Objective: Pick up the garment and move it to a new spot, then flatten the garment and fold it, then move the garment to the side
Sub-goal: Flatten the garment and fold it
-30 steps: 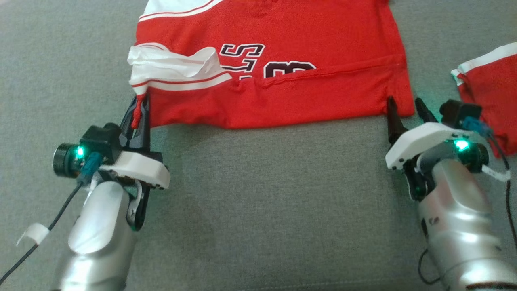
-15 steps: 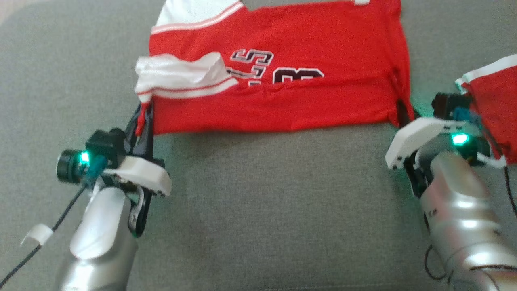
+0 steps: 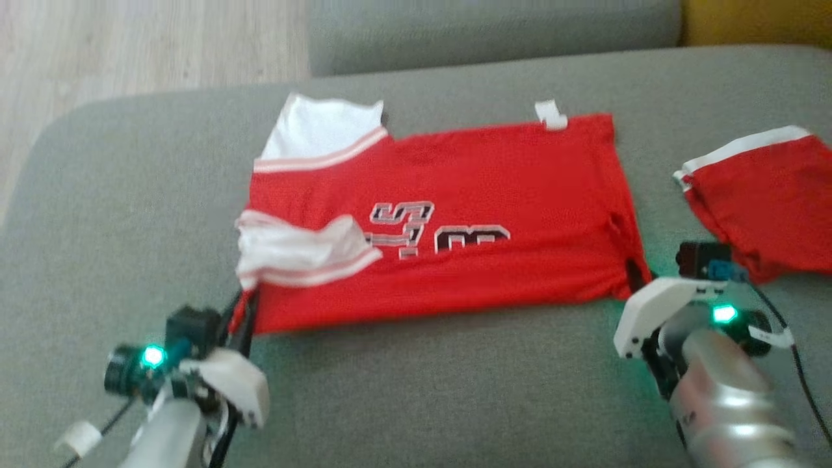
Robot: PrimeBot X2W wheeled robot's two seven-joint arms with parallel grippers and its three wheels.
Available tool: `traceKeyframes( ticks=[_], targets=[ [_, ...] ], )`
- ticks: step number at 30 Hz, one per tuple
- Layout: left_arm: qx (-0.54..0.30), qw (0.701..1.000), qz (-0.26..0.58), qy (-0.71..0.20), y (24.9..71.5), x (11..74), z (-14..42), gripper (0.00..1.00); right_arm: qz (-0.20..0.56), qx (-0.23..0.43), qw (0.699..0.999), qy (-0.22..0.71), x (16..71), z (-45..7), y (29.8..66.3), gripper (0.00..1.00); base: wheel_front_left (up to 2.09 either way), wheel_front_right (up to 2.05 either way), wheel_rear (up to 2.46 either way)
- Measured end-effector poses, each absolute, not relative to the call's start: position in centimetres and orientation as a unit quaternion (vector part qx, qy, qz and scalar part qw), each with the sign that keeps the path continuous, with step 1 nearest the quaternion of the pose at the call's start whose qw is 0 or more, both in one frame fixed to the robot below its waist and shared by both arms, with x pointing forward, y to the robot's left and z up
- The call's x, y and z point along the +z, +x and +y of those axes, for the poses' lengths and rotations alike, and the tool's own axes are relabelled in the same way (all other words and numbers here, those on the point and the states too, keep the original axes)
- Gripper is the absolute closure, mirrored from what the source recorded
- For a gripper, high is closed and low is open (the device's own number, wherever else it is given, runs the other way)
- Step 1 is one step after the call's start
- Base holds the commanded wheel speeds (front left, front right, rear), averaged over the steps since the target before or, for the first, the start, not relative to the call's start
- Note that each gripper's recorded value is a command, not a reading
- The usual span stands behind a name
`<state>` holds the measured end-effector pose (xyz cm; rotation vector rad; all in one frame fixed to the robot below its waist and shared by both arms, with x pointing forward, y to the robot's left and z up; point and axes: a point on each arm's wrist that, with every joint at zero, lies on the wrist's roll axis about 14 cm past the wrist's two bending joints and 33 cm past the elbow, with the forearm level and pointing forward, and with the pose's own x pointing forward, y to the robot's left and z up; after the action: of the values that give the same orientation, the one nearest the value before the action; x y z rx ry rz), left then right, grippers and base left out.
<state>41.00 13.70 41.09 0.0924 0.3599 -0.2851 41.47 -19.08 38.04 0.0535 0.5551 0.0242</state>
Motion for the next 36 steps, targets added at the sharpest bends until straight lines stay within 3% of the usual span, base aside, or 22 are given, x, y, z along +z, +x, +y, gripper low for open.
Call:
traceKeyframes(
  ticks=[8, 17, 18, 19, 20, 29, 36],
  targets=[
    [-0.164, 0.96, 0.218, 0.057, 36.4, 39.3, 13.2, 1.0, 0.281, -0.007, 0.959, 0.041, 37.7, -20.0, 37.6, 1.0, 0.0, 0.0, 0.0],
    [-0.165, 0.962, 0.214, 0.04, 36.5, 39.9, 12.3, 1.0, 0.273, -0.012, 0.959, 0.07, 37.6, -19.9, 36.5, 1.0, 0.0, 0.0, 0.0],
    [-0.163, 0.962, 0.214, 0.04, 36.6, 39.8, 12.3, 0.59, 0.267, -0.013, 0.961, 0.072, 37.9, -20.0, 36.7, 0.26, 0.0, 0.0, 0.0],
    [-0.16, 0.963, 0.213, 0.04, 36.8, 39.9, 12.3, 0.15, 0.26, -0.013, 0.963, 0.071, 38.1, -20.1, 36.9, 0.0, 0.0, 0.0, 0.0],
    [-0.158, 0.965, 0.208, 0.039, 37.0, 40.1, 12.3, 0.0, 0.25, -0.014, 0.965, 0.072, 38.5, -20.1, 37.1, 0.0, 0.0, 0.0, 0.0],
    [-0.12, 0.992, 0.024, -0.015, 40.9, 48.2, 11.6, 0.0, 0.07, 0.019, 0.993, 0.093, 46.0, -18.1, 40.1, 0.0, 0.0, 0.0, 0.0],
    [-0.136, 0.989, -0.038, -0.048, 42.2, 51.6, 10.1, 0.0, 0.026, 0.022, 0.994, 0.105, 47.3, -17.9, 39.5, 0.0, 0.0, 0.0, 0.0]
  ],
)
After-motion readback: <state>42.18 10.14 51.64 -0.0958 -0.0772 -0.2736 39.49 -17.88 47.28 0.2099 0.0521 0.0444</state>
